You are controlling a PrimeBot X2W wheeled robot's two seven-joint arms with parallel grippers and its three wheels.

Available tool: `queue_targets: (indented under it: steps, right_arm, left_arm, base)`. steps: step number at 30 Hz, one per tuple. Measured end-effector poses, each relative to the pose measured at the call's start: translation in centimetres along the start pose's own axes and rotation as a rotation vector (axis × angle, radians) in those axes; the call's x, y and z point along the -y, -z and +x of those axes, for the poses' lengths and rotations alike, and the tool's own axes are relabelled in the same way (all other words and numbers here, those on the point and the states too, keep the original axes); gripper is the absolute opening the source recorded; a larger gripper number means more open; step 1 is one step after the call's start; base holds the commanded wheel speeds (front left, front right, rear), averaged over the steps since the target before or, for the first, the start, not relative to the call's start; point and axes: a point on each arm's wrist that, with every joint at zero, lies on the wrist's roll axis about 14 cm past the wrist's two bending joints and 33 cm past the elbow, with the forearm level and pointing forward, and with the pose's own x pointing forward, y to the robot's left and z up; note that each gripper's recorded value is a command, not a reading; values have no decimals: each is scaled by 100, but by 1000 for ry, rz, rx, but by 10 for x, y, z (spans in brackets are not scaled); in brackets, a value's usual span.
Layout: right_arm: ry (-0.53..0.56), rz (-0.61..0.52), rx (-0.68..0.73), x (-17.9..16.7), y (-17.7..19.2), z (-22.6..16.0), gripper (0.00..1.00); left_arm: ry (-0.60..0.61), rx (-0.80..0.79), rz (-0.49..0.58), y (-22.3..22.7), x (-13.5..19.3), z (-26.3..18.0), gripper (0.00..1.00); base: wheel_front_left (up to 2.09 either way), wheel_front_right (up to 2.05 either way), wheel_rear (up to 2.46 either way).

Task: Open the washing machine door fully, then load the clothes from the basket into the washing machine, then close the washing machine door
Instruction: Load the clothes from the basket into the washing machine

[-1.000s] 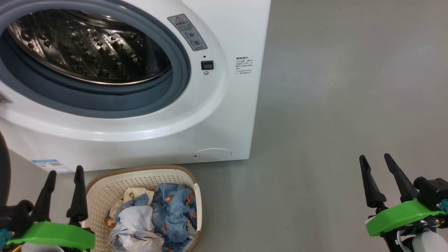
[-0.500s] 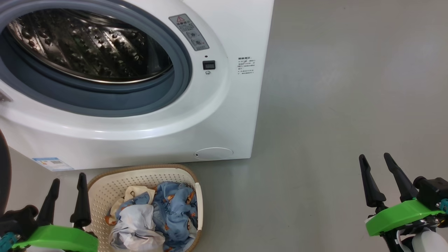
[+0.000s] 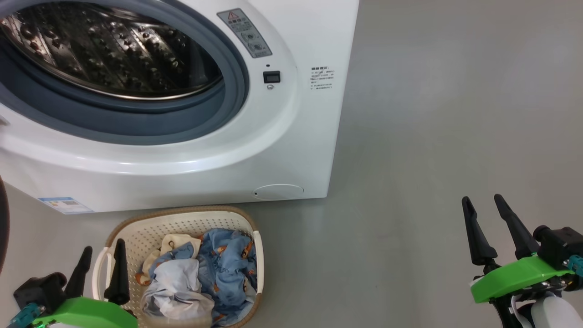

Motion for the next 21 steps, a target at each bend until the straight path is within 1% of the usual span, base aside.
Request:
queue_targets:
  steps: [7,21]
  right_arm:
    - [-3,7,-1,-1,3,10,100]
    - [-7,10,-12,0,14,32,100]
  left_arm:
    - [-21,-116,5,34,-7,7,100]
    - [-25,-334,-19,99,-4,33,100]
  base:
    - [0,0,0]
    - [0,0,0]
